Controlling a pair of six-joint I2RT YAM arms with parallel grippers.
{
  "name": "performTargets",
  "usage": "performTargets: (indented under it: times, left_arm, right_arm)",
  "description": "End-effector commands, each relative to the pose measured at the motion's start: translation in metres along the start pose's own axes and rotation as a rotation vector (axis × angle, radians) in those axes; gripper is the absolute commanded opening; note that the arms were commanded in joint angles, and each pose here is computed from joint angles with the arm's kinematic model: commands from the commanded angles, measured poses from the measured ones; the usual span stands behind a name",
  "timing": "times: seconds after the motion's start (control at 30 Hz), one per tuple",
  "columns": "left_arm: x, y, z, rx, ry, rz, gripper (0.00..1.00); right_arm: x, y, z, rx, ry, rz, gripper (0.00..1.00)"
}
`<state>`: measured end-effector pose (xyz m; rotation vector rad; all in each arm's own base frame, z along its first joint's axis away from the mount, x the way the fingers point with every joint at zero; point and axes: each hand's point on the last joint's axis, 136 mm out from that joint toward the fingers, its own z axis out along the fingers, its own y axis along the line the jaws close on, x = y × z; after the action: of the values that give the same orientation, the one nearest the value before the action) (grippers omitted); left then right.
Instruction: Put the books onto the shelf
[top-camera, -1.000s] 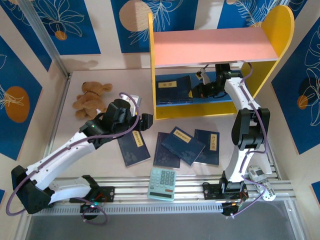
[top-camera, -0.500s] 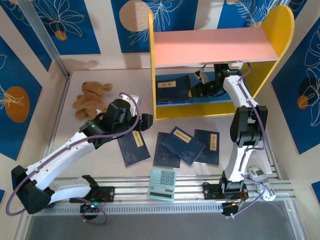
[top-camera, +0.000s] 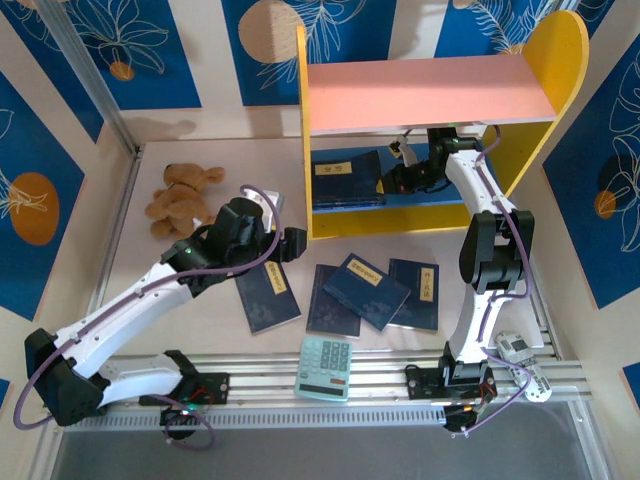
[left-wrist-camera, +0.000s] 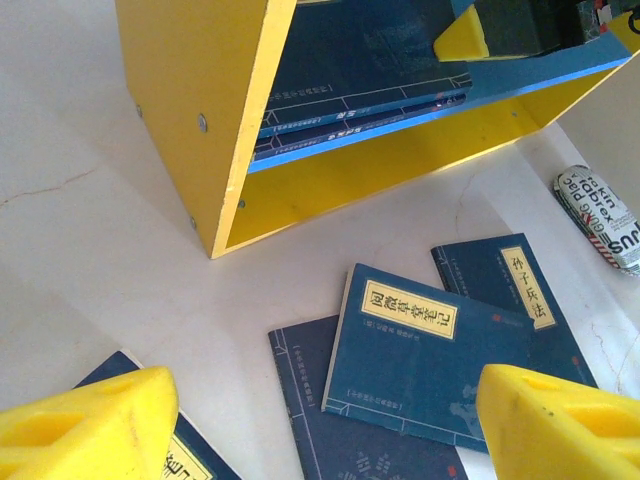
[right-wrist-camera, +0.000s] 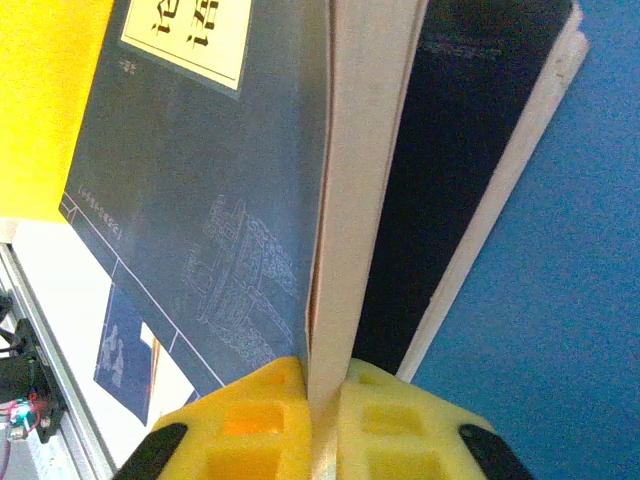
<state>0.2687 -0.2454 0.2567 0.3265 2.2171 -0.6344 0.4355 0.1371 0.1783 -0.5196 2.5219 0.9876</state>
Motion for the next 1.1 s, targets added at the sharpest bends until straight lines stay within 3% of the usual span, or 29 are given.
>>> performTargets:
  times: [0.0,1.07]
  left_arm:
    - [-0.01,0.0,-0.004,-0.004,-0.02,0.0,0.79]
    - [-0.007,0.004,-0.009,-0.012,-0.024,-0.001,0.79]
  right_arm:
    - [-0.001,-0.003,-0.001,-0.009,0.007,0.0,0.06]
    - [0.003,0.005,0.001,-0.027,0.037,-0.062,0.0]
